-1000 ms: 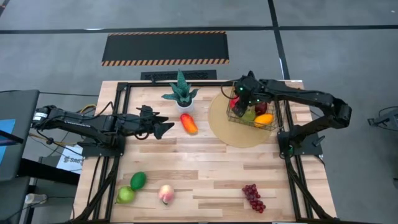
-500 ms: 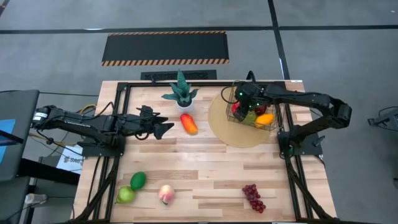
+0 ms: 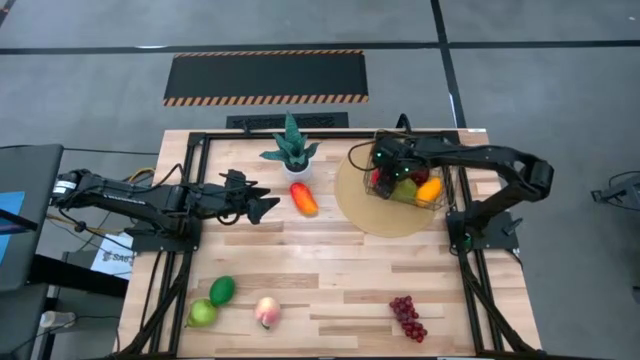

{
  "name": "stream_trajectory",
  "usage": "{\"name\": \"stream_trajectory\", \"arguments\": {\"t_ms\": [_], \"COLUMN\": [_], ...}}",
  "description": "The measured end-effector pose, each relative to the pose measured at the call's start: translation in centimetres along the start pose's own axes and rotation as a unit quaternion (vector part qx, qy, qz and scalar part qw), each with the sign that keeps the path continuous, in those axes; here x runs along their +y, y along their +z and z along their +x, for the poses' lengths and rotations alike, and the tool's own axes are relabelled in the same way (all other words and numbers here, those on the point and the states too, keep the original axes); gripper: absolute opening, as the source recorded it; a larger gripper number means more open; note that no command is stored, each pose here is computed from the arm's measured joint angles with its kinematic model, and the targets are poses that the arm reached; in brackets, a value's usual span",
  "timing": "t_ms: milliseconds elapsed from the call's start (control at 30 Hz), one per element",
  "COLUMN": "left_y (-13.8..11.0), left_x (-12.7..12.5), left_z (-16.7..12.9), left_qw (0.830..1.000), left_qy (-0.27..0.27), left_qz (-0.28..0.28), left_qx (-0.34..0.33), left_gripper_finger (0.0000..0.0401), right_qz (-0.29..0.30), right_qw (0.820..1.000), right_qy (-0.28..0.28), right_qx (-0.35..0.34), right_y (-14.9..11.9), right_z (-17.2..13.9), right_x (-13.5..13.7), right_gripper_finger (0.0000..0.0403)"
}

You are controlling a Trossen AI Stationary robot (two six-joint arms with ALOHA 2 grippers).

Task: Build produce basket
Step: Put the red apple into the basket

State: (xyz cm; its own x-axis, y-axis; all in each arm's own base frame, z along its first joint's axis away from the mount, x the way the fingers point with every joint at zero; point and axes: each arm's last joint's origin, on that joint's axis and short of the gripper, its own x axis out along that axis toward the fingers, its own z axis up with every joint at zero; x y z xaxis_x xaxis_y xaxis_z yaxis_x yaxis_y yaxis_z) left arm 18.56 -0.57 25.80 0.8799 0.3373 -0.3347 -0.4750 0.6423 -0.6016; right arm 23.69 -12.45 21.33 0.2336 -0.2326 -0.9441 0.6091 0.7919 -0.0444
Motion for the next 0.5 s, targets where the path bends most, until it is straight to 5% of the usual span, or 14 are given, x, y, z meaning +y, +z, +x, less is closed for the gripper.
{"name": "stream_trajectory", "arguments": {"t_ms": [500], "left_y": [-0.40], "left_x": [0.52], "left_z": [-0.01], "left_qw": [0.999], "left_qy": [0.027], "left_qz": [-0.004], "left_qx": [0.017], "left_gripper_finger": [0.0308], "right_qz": [0.003], "right_qw": [1.000], "right_qy": [0.008], "right_qx": [0.011], "right_y": [0.21], "right_z": [0.72], "right_x": [-0.40], "right_gripper_finger": [0.0341]}}
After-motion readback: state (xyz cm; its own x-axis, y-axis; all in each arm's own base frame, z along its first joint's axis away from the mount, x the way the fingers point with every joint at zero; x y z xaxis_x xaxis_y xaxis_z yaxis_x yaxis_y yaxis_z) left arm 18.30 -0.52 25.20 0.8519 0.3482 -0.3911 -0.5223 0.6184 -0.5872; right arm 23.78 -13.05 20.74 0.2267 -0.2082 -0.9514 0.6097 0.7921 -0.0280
